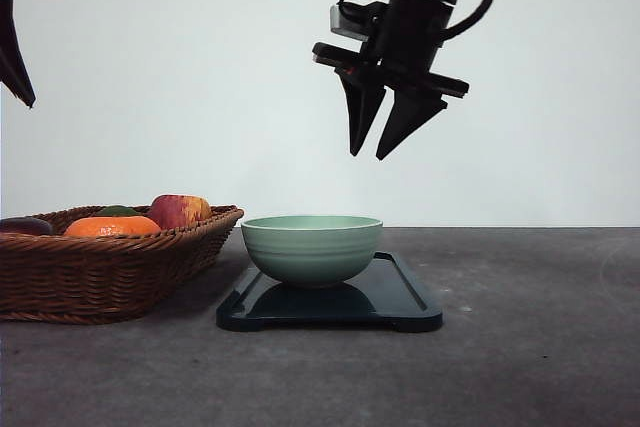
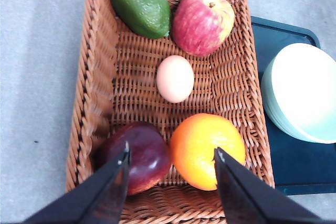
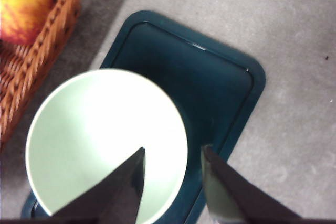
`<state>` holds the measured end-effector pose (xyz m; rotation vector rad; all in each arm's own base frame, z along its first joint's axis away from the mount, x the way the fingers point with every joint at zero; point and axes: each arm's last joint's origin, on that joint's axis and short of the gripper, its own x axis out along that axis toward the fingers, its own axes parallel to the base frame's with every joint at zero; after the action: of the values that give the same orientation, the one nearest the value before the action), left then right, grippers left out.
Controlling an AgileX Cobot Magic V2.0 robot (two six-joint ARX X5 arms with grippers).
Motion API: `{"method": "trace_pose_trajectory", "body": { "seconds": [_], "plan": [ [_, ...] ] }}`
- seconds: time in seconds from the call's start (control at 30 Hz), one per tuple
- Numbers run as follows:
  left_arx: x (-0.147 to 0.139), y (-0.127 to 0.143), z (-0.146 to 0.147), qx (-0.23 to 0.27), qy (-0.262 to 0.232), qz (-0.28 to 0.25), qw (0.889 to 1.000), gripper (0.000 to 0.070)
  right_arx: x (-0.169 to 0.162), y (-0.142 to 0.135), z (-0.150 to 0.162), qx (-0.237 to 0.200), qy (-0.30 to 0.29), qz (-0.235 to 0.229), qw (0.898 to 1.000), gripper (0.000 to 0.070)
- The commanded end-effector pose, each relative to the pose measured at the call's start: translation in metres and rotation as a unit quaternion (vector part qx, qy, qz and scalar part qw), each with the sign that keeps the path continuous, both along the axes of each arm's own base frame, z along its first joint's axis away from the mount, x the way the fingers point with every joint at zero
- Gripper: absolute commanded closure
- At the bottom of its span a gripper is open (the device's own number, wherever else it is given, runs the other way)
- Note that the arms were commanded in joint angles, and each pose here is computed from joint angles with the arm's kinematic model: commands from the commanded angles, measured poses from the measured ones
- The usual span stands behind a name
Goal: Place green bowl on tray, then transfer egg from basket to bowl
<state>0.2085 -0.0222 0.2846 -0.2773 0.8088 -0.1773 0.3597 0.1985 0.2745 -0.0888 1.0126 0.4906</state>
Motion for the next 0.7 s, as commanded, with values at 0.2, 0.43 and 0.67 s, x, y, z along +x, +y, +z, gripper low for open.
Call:
{"method": "trace_pose_trajectory", "body": {
  "seconds": [0.2,0.43,0.67],
  "plan": [
    [0.001,-0.001,0.004,0.013,-0.002,-0.016,1.0,0.0389,-0.043,-0.015,-0.007,0.038,-0.07,0.013,0.997,0.0493],
    [0.001,-0.001,0.004,0.013,-0.001,-0.016,1.0,0.0389,-0.093,-0.044,-0.009,0.061,-0.107,0.016,0.992,0.0494],
    [0.001,-0.001,0.004,0.013,-0.001,-0.018,1.0,0.0389,-0.146,-0.074,-0.013,0.085,-0.151,0.016,0.985,0.0494]
  ]
}}
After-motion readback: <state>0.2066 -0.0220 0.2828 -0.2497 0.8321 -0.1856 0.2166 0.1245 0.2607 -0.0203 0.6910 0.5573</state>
